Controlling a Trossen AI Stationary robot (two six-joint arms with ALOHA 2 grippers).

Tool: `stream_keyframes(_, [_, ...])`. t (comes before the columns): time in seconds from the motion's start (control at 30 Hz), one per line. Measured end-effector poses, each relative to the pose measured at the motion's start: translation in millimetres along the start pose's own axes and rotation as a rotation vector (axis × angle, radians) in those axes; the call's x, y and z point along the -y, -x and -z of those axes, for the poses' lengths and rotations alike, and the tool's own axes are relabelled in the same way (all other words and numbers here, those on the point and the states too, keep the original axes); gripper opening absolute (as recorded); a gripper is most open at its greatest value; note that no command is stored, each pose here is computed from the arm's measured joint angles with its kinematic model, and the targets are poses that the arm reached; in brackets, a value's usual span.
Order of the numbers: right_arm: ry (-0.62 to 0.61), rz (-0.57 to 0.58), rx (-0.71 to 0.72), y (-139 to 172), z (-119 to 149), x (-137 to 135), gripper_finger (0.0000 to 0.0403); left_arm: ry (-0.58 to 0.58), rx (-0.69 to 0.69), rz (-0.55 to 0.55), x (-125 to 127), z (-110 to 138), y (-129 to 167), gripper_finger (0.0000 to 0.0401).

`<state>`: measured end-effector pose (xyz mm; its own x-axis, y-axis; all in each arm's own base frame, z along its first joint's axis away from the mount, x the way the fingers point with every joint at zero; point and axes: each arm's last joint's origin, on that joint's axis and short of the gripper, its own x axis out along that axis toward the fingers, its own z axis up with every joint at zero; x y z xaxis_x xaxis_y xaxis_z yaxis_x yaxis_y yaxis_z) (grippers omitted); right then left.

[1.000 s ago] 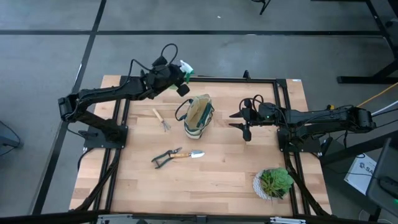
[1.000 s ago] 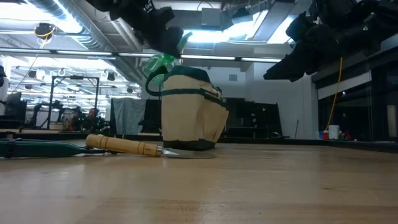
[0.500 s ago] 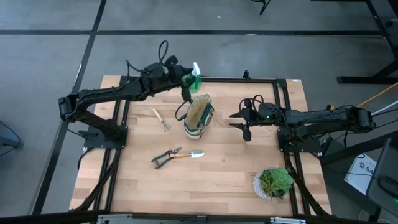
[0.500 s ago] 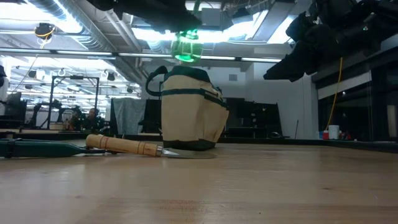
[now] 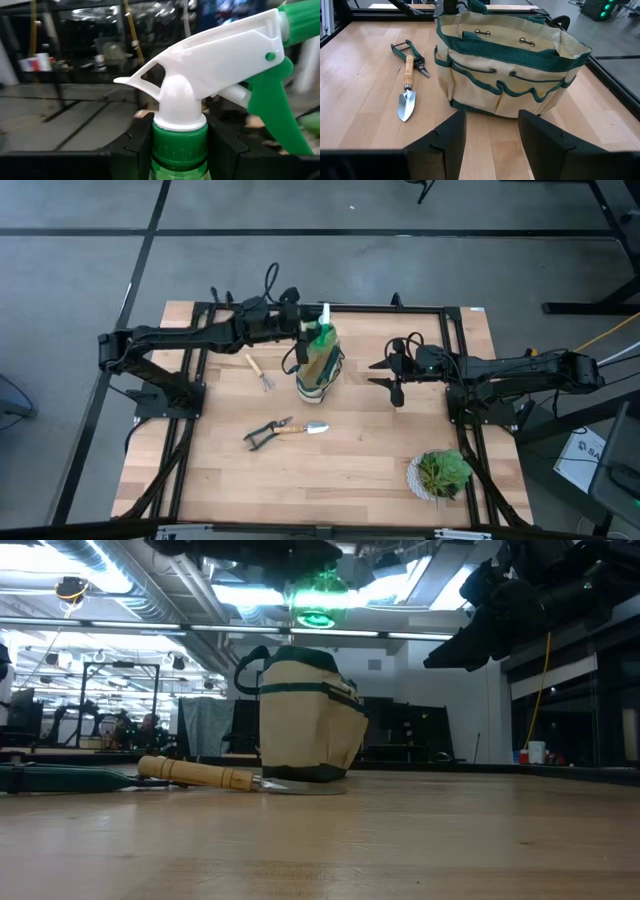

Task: Pick & Place Garden tools in Gardening bag
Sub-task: Put the green spray bottle into the gardening bag

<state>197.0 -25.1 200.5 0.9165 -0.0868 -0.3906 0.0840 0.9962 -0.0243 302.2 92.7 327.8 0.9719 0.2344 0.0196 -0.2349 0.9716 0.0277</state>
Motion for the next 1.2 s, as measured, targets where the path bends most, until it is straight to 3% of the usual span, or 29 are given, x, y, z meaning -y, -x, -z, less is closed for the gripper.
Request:
stream_keyframes(0.2, [0.000, -0.003, 0.000, 0, 0, 0, 0.0181, 0.160, 0.215, 0.065, -5, 28, 25, 0.0130])
stream_keyframes(0.3, [0.000, -0.003, 0.000, 0, 0, 0, 0.0181, 0.222, 0.211, 0.075, -7, 41, 32, 0.0130])
stream_keyframes(0.43, [0.000, -0.002, 0.000, 0, 0, 0, 0.0181, 0.246, 0.214, 0.127, -2, 39, 33, 0.0130])
stream_keyframes(0.6, [0.000, -0.003, 0.000, 0, 0, 0, 0.0181, 0.275, 0.140, 0.038, 3, 47, 31, 0.0130])
stream_keyframes(0.83, [0.000, -0.003, 0.000, 0, 0, 0, 0.0181, 0.328, 0.108, 0.010, 12, 55, 25, 0.0136])
stream_keyframes(1.2, [0.000, -0.002, 0.000, 0, 0, 0, 0.0181, 0.433, 0.031, -0.158, 12, 88, 8, 0.0138])
